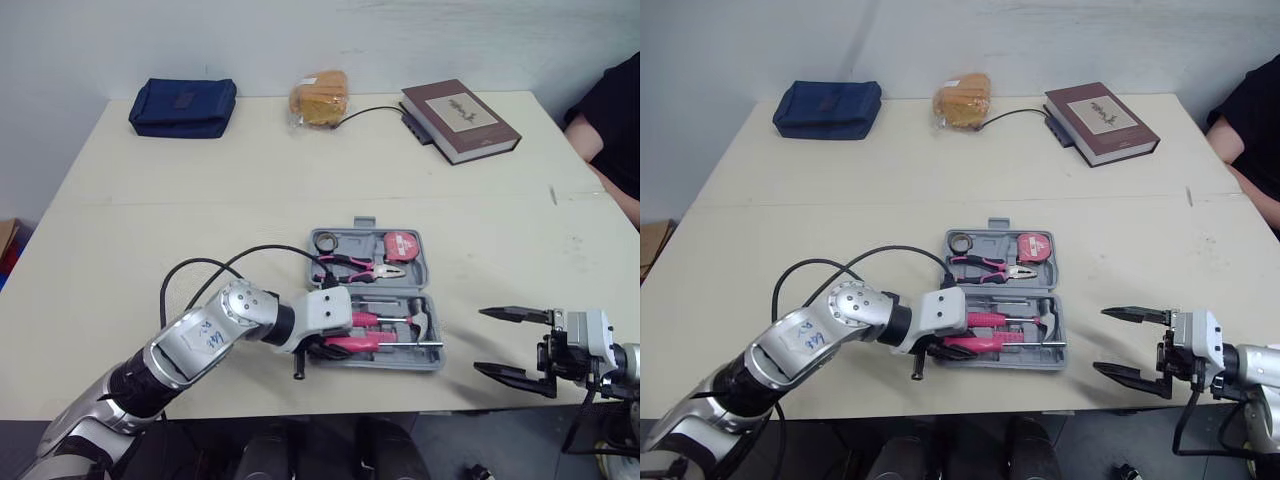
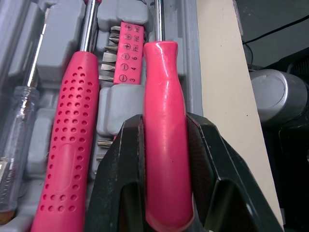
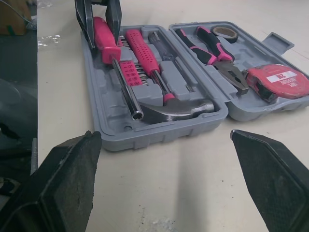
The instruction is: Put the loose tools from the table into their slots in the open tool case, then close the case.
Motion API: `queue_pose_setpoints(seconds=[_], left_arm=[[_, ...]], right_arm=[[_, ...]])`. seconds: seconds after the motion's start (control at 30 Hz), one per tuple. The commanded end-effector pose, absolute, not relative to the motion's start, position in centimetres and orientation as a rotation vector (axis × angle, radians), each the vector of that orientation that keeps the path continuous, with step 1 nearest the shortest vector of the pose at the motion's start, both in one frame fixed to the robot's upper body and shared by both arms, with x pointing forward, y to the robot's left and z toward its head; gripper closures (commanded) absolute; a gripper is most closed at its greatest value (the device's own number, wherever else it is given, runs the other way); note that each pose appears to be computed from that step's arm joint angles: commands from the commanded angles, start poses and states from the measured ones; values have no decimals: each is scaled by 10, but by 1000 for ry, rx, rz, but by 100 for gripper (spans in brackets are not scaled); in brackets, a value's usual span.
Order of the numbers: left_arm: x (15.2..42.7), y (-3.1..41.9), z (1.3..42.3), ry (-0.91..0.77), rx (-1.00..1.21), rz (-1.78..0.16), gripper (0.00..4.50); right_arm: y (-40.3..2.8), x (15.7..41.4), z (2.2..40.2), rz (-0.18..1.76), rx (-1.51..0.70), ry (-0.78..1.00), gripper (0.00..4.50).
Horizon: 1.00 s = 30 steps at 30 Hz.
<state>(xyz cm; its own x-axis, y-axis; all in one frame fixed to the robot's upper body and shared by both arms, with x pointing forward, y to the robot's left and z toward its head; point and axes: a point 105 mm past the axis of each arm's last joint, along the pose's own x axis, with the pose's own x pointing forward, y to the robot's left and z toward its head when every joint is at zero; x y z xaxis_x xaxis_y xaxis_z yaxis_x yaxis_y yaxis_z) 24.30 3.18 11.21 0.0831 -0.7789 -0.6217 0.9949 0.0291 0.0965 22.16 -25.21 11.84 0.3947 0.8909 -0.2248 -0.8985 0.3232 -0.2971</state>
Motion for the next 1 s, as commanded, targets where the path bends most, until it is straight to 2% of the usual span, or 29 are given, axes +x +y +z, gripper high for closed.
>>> queue_pose_setpoints(seconds=[0.03,0.17,0.23,0.47,0.53,0.7,0.73,0.77,0.87,1.0], left_arm=[[238,29,114,445,603,-1458,396],[235,31,113,454,621,-1471,396],[234,31,116,444,623,-1481,291],[235,24,136,348,550,-1510,3],[238,26,139,336,551,-1504,3],[239,30,155,122,490,-1551,3],[238,31,156,77,458,-1569,55],[237,33,155,41,431,-1584,81],[238,33,158,-85,326,-1586,212],[244,29,140,-94,317,-1556,390]], right_arm=[[-253,221,129,1158,-427,-17,0],[-250,222,129,1162,-425,-12,0],[-249,224,129,1163,-425,-12,0],[-246,230,131,1167,-427,-14,0],[-245,232,132,1168,-428,-17,0],[-241,236,133,1169,-428,-24,0],[-240,236,133,1167,-427,-23,0],[-240,237,132,1164,-425,-24,0],[-238,237,131,1157,-419,-26,0],[-231,237,131,1157,-402,-39,0]])
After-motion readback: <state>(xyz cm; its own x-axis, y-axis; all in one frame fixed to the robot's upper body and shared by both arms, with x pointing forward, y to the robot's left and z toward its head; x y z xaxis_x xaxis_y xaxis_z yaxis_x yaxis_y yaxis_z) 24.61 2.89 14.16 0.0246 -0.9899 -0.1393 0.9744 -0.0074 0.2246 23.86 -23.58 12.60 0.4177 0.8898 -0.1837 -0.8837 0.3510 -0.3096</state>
